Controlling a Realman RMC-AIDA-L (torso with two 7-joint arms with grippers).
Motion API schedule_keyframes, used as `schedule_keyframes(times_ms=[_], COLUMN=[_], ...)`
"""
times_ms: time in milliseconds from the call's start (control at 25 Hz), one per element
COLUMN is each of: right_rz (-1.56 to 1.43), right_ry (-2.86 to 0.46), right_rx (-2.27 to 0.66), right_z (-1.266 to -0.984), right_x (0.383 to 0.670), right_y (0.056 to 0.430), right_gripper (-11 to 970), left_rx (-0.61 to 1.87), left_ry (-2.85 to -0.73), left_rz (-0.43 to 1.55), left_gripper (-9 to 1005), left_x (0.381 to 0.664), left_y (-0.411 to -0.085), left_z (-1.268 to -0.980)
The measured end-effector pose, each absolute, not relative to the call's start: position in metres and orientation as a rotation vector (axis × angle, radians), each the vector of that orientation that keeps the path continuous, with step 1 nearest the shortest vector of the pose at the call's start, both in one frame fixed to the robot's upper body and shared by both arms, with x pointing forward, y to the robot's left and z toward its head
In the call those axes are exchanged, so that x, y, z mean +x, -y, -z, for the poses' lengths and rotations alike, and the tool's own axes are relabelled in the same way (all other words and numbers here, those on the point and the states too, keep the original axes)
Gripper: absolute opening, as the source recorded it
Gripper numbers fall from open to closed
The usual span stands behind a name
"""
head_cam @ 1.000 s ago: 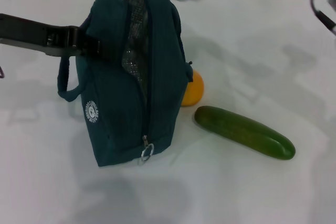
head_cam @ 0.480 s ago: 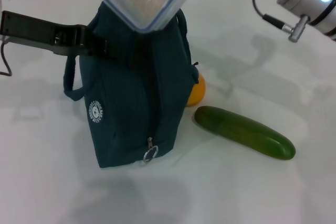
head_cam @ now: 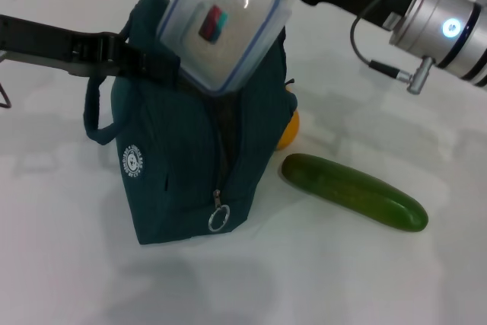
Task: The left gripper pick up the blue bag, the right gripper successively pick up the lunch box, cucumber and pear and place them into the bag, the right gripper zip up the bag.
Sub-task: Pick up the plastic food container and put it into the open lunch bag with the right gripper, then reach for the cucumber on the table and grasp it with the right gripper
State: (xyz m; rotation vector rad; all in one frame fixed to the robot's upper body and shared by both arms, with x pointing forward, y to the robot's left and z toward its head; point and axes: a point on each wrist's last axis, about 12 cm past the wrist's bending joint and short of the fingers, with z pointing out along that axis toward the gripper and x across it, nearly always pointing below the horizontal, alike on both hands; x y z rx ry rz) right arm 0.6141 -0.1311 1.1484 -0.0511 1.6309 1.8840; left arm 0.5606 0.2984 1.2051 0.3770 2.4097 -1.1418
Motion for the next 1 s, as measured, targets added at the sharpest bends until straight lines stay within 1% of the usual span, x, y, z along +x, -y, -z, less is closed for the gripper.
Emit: schedule_keyframes(times_ms=[160,360,600,760,960,1000], right_rz=[-1.864,-1.861,-1.885,-1.895,-1.869,-1.848], right_ry=[-1.67,-1.686,-1.696,-1.65,-1.561,-1.537], right_rx=[-0.096,-0.174,-0.153,-0.164,-0.216,-0.229], right_z=[-1.144,-1.147,-1.145,-1.149,-1.156,-1.157], right_x=[0.611,0.61,0.607,0.607,0.608,0.607], right_y=[0.126,0.117,0.118,0.127,0.152,0.162], right_gripper=[110,111,112,359,564,584], left_rx=[0.37,0.366,0.362,0.364,0.349,0.345], left_ry=[-2.411,-2.411,-2.412,-2.413,-2.421,-2.423], left_rz=[1.138,1.134,1.133,1.128,1.121,1.119], left_gripper=[37,37,37,37,37,37], left_x=[0.56,0.56,0.56,0.559,0.556,0.556], left_y=[-0.3,-0.3,-0.301,-0.303,-0.307,-0.309], left_z=[-1.204,-1.204,-1.203,-1.202,-1.199,-1.199])
